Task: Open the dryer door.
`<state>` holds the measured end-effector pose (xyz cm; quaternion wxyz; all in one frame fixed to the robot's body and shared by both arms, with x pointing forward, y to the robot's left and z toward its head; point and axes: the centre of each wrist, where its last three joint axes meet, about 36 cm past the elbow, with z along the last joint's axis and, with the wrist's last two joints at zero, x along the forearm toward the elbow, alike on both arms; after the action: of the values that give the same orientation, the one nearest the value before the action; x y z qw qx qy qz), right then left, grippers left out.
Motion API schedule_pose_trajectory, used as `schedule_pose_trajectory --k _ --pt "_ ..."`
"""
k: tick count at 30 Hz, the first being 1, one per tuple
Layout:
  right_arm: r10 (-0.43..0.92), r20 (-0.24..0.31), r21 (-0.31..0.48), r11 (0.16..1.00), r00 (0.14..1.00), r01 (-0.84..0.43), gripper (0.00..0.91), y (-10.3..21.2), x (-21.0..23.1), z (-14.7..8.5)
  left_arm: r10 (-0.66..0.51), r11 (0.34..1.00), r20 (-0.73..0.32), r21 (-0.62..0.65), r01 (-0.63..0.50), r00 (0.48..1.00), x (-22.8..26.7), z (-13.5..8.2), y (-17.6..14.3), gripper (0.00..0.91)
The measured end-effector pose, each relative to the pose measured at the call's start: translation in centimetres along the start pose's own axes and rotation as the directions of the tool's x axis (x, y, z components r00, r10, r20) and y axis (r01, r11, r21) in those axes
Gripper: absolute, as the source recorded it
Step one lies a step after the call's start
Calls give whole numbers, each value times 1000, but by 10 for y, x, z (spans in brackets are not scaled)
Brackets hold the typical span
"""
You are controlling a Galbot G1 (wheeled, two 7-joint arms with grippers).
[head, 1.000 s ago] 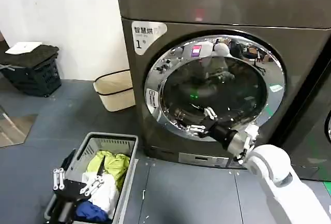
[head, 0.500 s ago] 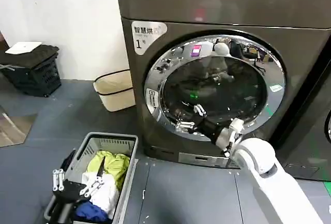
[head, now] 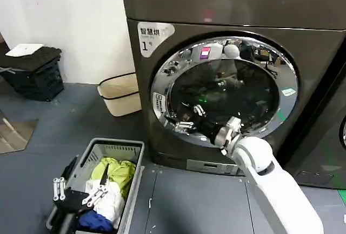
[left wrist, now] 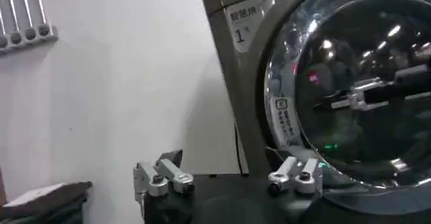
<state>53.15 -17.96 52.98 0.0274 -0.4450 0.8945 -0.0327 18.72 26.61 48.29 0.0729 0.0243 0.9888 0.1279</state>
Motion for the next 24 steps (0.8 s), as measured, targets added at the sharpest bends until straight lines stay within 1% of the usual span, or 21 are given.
schedule_pose_trajectory --k 11,18,24 --pt "-35 -6 0 999 999 35 907 -3 -21 1 2 1000 0 -3 -2 1000 0 0 1 907" --pt "-53 -13 4 999 999 53 907 -7 -28 2 4 1000 0 -8 -4 1000 0 0 2 907" --pt "-71 -8 10 997 997 71 907 -12 -32 2 4 1000 -1 -9 -4 1000 0 0 2 907"
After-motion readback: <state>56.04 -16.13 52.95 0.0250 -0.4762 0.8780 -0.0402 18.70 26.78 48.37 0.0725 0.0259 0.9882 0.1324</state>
